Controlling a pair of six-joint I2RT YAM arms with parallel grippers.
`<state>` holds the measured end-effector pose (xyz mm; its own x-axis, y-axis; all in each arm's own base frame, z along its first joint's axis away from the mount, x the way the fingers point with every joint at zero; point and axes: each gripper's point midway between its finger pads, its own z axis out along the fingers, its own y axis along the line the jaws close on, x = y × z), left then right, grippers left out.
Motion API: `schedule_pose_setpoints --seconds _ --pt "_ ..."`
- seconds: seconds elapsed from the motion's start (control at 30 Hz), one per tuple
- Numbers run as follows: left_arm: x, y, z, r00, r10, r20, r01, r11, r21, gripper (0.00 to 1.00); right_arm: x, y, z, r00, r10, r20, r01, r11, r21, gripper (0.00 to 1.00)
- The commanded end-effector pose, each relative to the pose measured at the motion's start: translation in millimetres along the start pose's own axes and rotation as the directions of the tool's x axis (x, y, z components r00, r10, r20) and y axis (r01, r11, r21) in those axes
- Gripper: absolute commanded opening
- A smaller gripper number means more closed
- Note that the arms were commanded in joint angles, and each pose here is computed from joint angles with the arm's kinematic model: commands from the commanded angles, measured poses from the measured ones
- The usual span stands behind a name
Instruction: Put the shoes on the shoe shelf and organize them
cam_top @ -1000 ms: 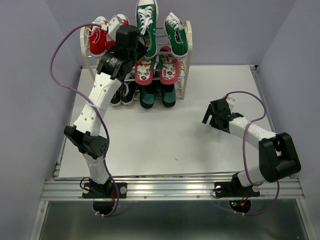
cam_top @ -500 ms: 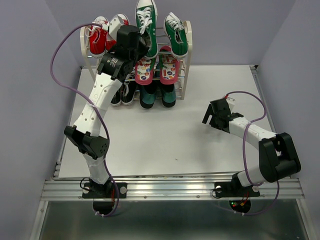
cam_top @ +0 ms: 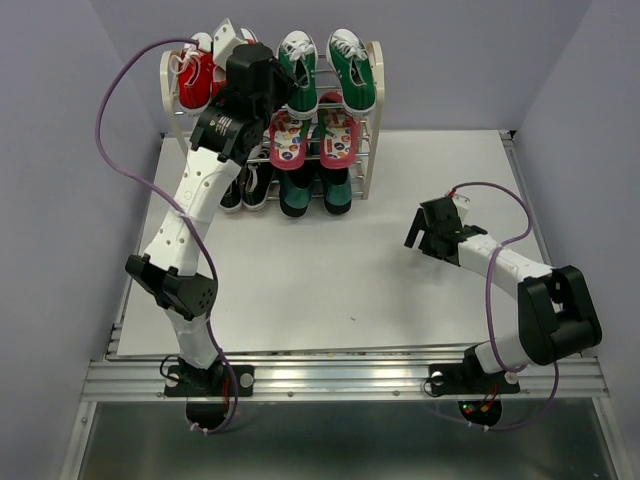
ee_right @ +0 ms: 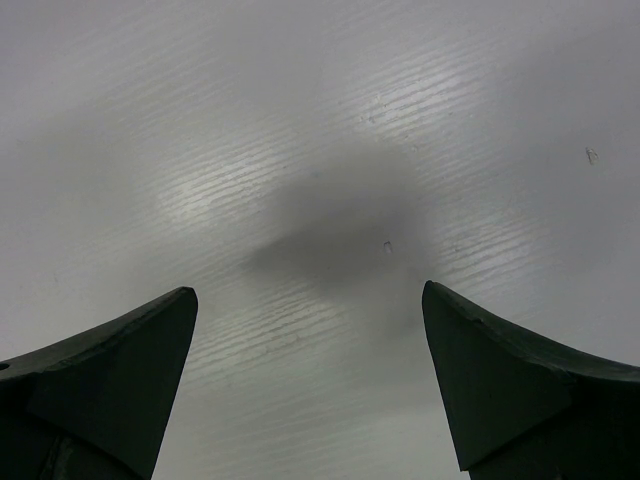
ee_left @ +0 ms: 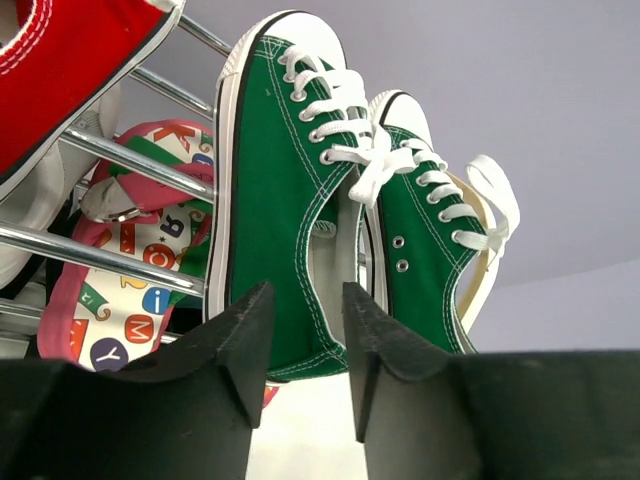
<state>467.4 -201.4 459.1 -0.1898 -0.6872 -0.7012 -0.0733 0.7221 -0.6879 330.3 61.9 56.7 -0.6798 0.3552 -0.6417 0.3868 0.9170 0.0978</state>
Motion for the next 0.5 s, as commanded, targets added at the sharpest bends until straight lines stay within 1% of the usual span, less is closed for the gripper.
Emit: schedule_pose_setpoints --seconds 0.0,0.03,0.1,0.13,0.17,0.2,0.23,0.27,0.33,0.37,0.4,0.43,0.47 --pt "-42.6 -25.7 -31.9 0.995 -0.016 0.093 0.008 0.996 0.087 0.50 -26.4 11.0 -12.7 0.998 -0.010 0.069 0.014 0.998 -0.058 1.00" --pt "-41.2 -27.3 -33.7 0.997 0.003 0.083 -0.011 0.995 0.099 0.57 -32.6 16.0 -19.1 0.996 -0.008 0.087 0.016 0.996 -0.091 1.00" --pt "-40.0 -31.9 -39.4 0.998 0.023 0.065 -0.031 0.991 0.129 0.63 -45.2 20.6 -29.8 0.992 0.021 0.127 -0.005 0.992 -0.123 1.00" --pt "-40.4 -34.6 -43.4 0.998 0.033 0.060 -0.042 0.988 0.148 0.65 -59.8 26.8 -43.8 0.984 0.044 0.174 -0.014 0.985 -0.171 1.00" --pt "-38.7 -36.4 -45.8 0.996 0.067 0.055 -0.076 0.983 0.165 0.67 -66.8 37.4 -54.4 0.981 0.026 0.194 0.021 0.972 -0.236 1.00" --pt "-36.0 -38.6 -52.7 0.996 0.087 0.038 -0.092 0.977 0.195 0.77 -77.9 47.1 -67.0 0.974 0.027 0.227 0.041 0.955 -0.293 1.00" --pt "-35.4 -36.5 -56.6 0.994 0.100 0.032 -0.104 0.975 0.197 0.99 -92.1 58.6 -81.0 0.962 0.042 0.271 0.059 0.933 -0.356 1.00" --pt "-34.4 -34.7 -60.3 0.993 0.111 0.027 -0.114 0.973 0.201 0.99 -100.9 73.3 -103.8 0.952 0.024 0.306 0.121 0.887 -0.446 1.00" --pt "-29.3 -24.3 -72.5 0.988 0.154 0.016 -0.154 0.967 0.205 0.99 -127.7 93.8 -139.5 0.918 0.026 0.396 0.208 0.817 -0.537 1.00" --pt "-27.8 -19.4 -76.6 0.986 0.164 0.015 -0.164 0.966 0.202 0.99 -130.1 106.3 -158.5 0.904 -0.008 0.428 0.287 0.753 -0.592 1.00" --pt "-22.7 -6.7 -88.3 0.981 0.194 0.006 -0.192 0.961 0.197 0.99 -135.0 114.0 -171.6 0.892 -0.015 0.452 0.323 0.722 -0.612 1.00" --pt "-23.2 -1.1 -94.2 0.980 0.199 0.016 -0.198 0.960 0.197 0.99 -147.5 125.7 -196.6 0.873 -0.013 0.488 0.369 0.673 -0.641 1.00" --pt "-0.7 23.1 -89.5 0.974 0.225 -0.030 -0.218 0.964 0.156 0.99 -155.6 129.2 -204.7 0.854 -0.025 0.520 0.405 0.658 -0.635 1.00"
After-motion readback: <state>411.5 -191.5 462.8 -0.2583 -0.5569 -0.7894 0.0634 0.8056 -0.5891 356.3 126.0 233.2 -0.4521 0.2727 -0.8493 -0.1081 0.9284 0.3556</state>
